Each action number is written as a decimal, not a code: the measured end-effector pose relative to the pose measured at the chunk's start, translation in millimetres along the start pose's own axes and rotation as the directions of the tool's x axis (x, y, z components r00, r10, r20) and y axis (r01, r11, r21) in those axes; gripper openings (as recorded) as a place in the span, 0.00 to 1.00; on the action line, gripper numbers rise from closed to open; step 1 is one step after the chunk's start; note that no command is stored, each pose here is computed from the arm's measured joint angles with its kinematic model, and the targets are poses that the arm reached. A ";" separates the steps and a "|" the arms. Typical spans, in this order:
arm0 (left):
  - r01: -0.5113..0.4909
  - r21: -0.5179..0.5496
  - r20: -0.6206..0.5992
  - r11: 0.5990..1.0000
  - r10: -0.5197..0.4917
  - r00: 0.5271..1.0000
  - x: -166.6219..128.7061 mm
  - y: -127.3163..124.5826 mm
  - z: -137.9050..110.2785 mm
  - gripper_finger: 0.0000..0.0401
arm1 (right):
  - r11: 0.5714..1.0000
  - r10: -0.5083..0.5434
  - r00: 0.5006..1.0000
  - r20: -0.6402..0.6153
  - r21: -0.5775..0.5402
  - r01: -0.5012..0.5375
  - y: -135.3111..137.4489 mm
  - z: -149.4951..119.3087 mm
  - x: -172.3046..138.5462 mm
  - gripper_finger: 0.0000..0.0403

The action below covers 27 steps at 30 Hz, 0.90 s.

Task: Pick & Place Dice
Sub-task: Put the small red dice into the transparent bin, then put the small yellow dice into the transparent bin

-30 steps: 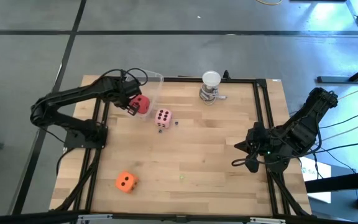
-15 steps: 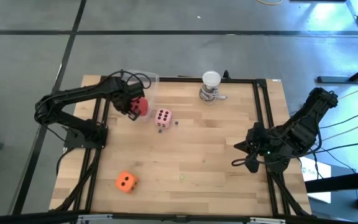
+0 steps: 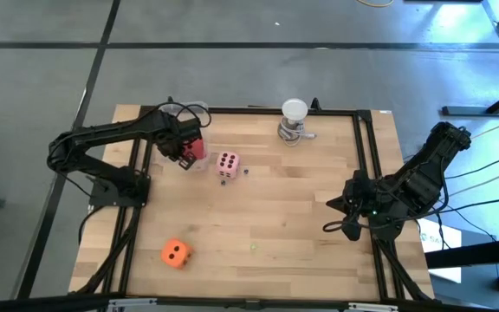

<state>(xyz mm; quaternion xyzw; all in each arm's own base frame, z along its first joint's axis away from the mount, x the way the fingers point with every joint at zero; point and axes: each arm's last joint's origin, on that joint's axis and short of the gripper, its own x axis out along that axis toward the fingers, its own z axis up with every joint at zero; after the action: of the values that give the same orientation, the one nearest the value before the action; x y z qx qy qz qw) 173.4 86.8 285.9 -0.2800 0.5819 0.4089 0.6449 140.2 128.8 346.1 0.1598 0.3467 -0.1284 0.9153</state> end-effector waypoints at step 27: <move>-0.012 0.073 -0.022 0.997 0.013 1.000 -7.9 3.8 -1.4 0.42 | 1.000 0.000 1.000 0.000 -0.014 0.000 -0.1 0.1 0.0 0.00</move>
<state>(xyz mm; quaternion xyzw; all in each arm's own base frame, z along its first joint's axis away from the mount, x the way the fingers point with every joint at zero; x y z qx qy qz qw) 169.5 86.0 293.9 -0.2573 0.6054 0.3883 0.6454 140.2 128.7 346.1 0.1531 0.3477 -0.1261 0.9164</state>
